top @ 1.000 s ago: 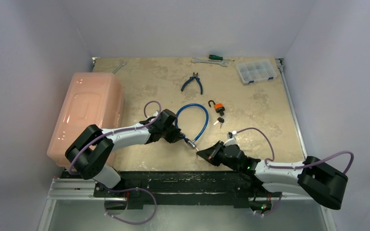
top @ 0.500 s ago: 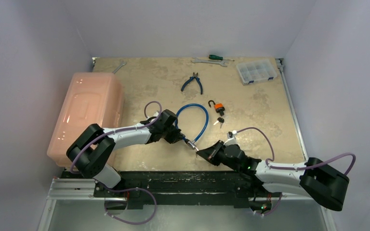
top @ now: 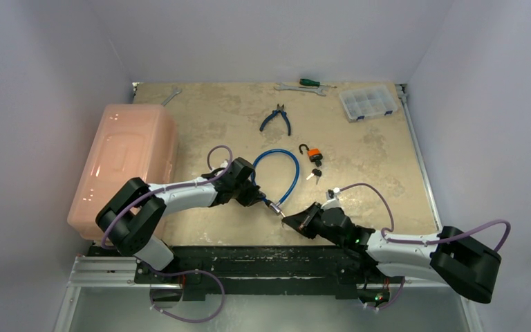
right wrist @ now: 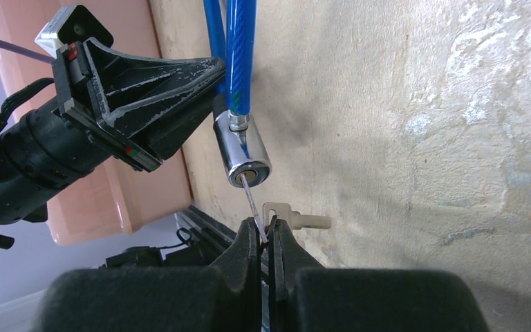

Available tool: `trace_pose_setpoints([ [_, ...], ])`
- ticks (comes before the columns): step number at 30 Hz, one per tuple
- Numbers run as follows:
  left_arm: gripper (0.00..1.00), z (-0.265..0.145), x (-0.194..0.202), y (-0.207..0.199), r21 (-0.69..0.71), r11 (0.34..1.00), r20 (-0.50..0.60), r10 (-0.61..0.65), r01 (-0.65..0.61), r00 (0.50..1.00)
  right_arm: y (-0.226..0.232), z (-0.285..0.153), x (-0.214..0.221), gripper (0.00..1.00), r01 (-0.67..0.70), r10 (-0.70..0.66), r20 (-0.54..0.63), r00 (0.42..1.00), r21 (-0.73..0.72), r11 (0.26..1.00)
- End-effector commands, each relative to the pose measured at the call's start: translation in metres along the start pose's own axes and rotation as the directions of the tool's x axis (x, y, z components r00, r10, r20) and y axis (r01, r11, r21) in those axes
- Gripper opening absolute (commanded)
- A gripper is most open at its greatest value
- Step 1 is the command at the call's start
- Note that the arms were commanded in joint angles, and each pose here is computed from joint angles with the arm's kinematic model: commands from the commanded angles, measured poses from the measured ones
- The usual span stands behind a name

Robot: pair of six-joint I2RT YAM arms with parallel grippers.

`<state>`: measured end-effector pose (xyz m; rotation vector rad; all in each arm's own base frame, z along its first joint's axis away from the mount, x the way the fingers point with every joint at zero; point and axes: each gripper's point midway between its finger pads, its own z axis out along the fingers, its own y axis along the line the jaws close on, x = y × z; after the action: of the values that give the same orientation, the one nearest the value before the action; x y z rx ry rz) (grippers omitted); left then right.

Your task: Unlock with the key

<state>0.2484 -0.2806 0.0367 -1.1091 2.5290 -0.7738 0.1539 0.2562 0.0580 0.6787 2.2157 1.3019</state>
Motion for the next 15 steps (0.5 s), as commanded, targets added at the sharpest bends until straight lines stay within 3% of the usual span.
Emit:
trace_pose_setpoints([
  [1,0.00,-0.004,-0.002,-0.023,0.077,0.997,0.005,-0.012,0.011,1.000,0.014,0.002,-0.002,0.00,-0.017,0.018,0.011,1.000,-0.025,1.000],
  [15,0.00,-0.003,-0.002,-0.021,0.070,0.997,0.007,-0.010,0.009,1.000,0.027,0.007,-0.001,0.00,-0.002,0.002,0.005,1.000,-0.057,0.998],
])
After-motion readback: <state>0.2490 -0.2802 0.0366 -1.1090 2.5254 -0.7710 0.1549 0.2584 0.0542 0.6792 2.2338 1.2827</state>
